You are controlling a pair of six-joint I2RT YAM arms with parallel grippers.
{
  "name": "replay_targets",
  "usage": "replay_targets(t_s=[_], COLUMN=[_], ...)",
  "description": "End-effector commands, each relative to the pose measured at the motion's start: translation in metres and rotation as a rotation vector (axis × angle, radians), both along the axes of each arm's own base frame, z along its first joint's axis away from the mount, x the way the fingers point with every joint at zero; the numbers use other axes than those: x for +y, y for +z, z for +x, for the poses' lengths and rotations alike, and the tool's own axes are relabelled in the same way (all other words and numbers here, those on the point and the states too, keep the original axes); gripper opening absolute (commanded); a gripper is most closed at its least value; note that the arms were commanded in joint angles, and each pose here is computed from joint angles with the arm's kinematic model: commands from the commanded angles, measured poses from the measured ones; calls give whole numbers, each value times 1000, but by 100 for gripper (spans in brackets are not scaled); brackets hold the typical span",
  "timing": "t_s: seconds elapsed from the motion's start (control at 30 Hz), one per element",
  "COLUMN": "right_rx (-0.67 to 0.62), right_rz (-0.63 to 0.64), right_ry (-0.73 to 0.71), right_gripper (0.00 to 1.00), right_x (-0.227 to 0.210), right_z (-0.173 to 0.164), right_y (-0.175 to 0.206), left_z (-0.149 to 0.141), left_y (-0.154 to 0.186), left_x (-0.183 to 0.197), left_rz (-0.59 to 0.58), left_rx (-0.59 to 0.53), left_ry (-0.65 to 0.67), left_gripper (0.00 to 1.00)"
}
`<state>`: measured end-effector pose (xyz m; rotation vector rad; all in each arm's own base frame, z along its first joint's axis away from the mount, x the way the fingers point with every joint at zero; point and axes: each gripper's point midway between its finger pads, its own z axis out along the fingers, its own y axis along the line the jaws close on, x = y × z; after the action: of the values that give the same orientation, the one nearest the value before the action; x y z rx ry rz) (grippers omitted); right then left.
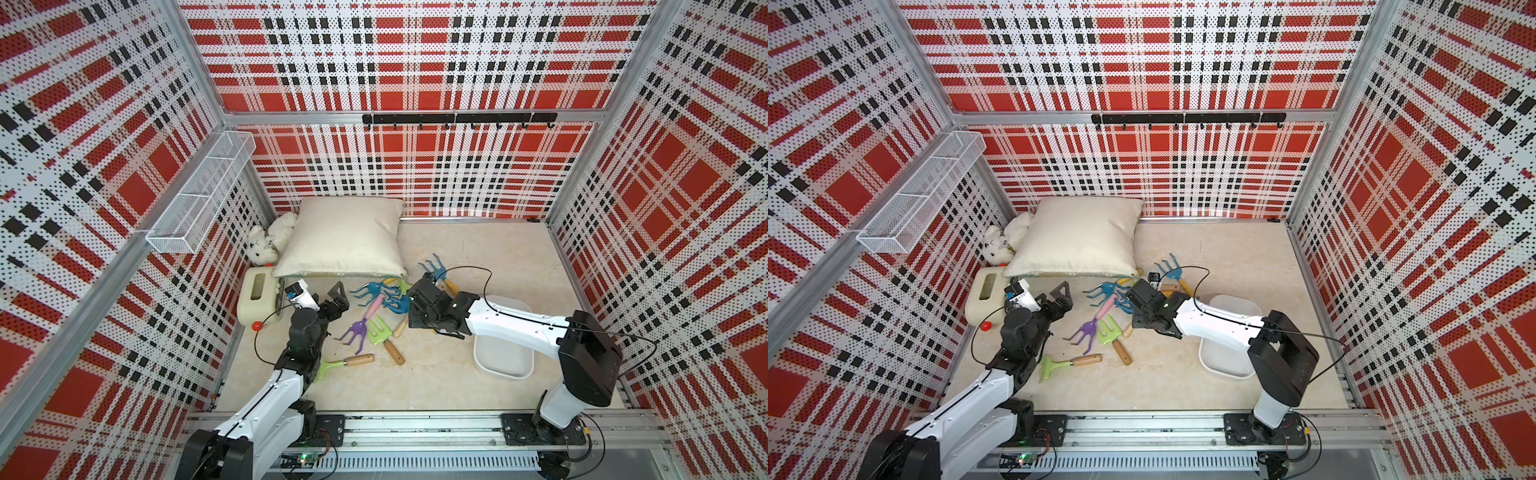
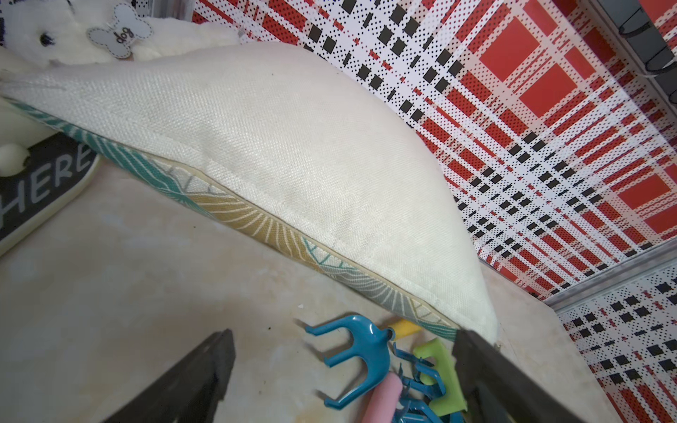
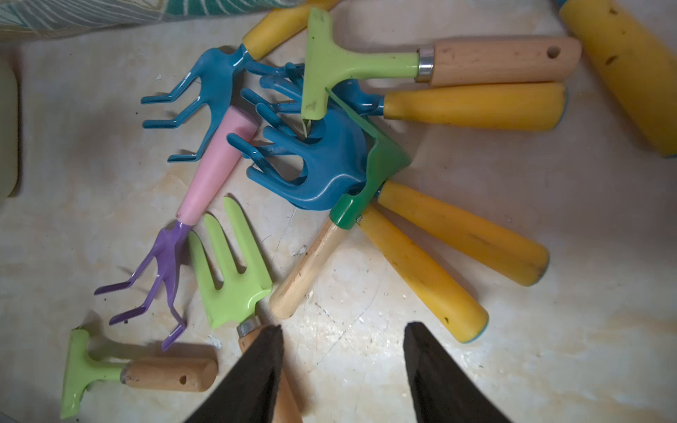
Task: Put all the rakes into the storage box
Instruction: Pick up the rake at the center of the board.
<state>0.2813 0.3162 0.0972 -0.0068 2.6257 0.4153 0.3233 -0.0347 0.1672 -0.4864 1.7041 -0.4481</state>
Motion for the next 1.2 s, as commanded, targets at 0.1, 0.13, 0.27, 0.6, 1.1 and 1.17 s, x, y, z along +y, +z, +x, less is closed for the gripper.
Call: replay_targets(t_s=[0.1, 0.13, 0.27, 0.6, 1.1, 1.17], right_rx=[48, 60, 95, 128, -113, -146], right_rz=[51, 45, 30, -39, -10, -8], right_ry=[-57, -64, -90, -150, -143, -139], right_gripper=[53, 53, 52, 37, 0, 0], right_x=[27, 29, 32, 27, -8, -22], right_z=[13, 14, 15, 27, 36, 30], right_y=[-19, -25, -46, -84, 26, 45], left_z=[3, 3, 3, 3, -2, -3], left_y=[14, 14, 15, 15, 21, 22], left_x=[-1, -1, -2, -1, -4, -4], left_rz=[-18, -18, -20, -20, -13, -11], left_rx=[-29, -28, -30, -30, -58, -64], left_ry=[-8, -9, -11, -11, -16, -17], left_gripper=[99, 99, 99, 99, 99, 99])
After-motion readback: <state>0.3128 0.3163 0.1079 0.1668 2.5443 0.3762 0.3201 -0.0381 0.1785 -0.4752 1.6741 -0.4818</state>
